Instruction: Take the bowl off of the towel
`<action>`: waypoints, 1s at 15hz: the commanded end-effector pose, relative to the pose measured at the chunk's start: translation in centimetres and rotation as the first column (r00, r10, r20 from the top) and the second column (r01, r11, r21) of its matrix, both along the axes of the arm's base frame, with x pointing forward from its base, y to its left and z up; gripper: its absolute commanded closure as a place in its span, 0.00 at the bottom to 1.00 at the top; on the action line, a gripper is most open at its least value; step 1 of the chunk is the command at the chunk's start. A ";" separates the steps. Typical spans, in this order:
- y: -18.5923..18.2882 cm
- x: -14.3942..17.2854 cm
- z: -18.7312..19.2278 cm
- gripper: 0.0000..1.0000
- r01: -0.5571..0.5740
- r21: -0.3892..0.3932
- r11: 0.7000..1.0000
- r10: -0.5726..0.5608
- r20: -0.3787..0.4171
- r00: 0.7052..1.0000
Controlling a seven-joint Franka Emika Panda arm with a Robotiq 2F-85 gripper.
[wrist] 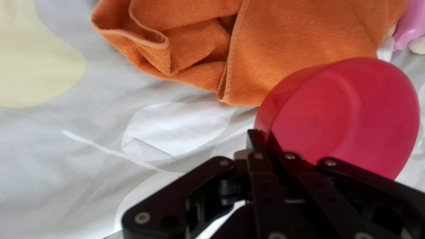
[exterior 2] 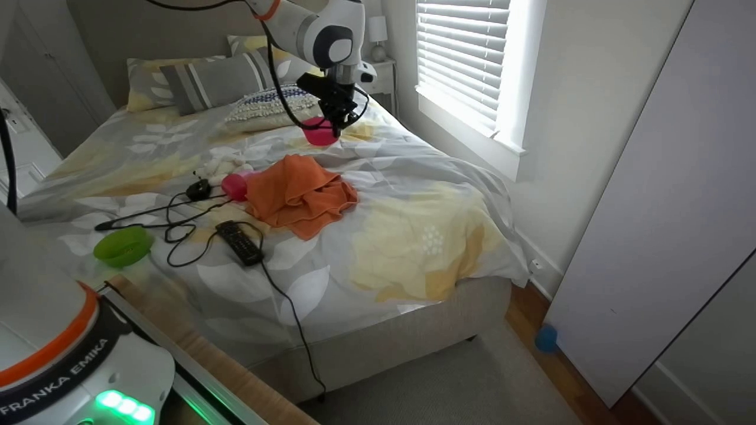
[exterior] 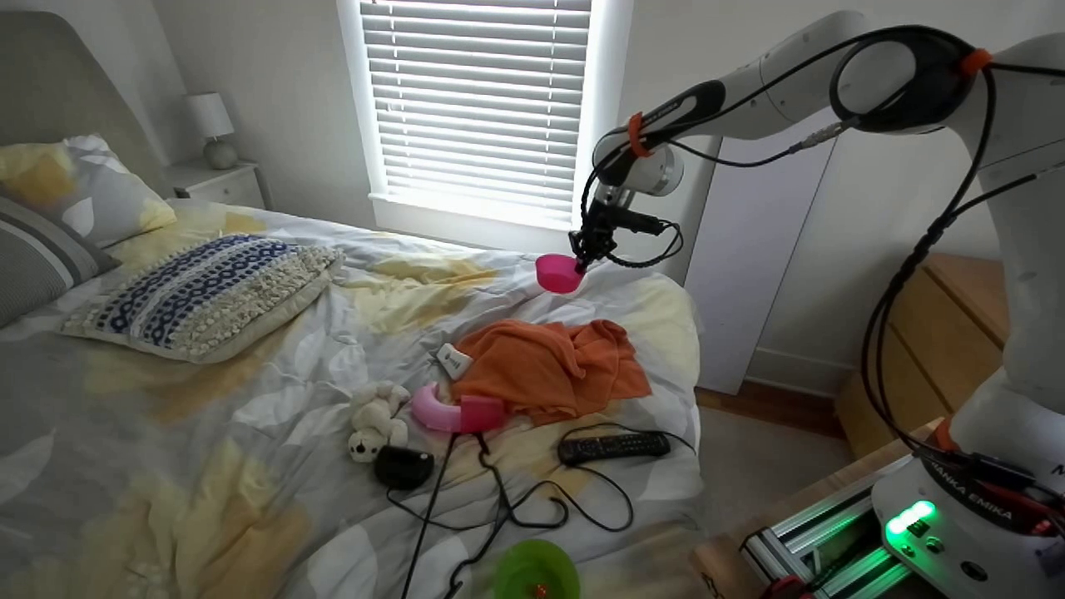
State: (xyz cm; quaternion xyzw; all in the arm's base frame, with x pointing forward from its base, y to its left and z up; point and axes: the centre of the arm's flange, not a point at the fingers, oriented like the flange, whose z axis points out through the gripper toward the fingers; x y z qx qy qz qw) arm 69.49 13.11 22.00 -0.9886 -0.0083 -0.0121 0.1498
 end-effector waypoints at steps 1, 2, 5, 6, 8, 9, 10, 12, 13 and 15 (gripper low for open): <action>1.8 3.9 -1.9 0.99 0.068 -0.060 0.996 -0.071 -0.046 0.996; 2.1 4.4 -2.4 0.99 0.089 -0.070 0.994 -0.093 -0.068 0.993; 3.1 6.1 -4.7 0.99 0.155 -0.118 0.981 -0.167 -0.097 0.981; 3.2 6.7 -5.6 0.99 0.194 -0.135 0.972 -0.207 -0.097 0.973; 3.1 7.8 -7.2 0.99 0.263 -0.158 0.952 -0.281 -0.098 0.955; 2.9 8.3 -8.1 0.99 0.304 -0.172 0.937 -0.323 -0.095 0.942; 2.4 8.8 -8.8 0.99 0.352 -0.178 0.919 -0.371 -0.087 0.924; 1.4 9.7 -10.0 0.99 0.444 -0.186 0.876 -0.463 -0.069 0.884; 0.8 10.1 -10.6 0.99 0.483 -0.194 0.854 -0.503 -0.065 0.862; -0.3 10.7 -11.4 0.99 0.562 -0.212 0.799 -0.583 -0.048 0.811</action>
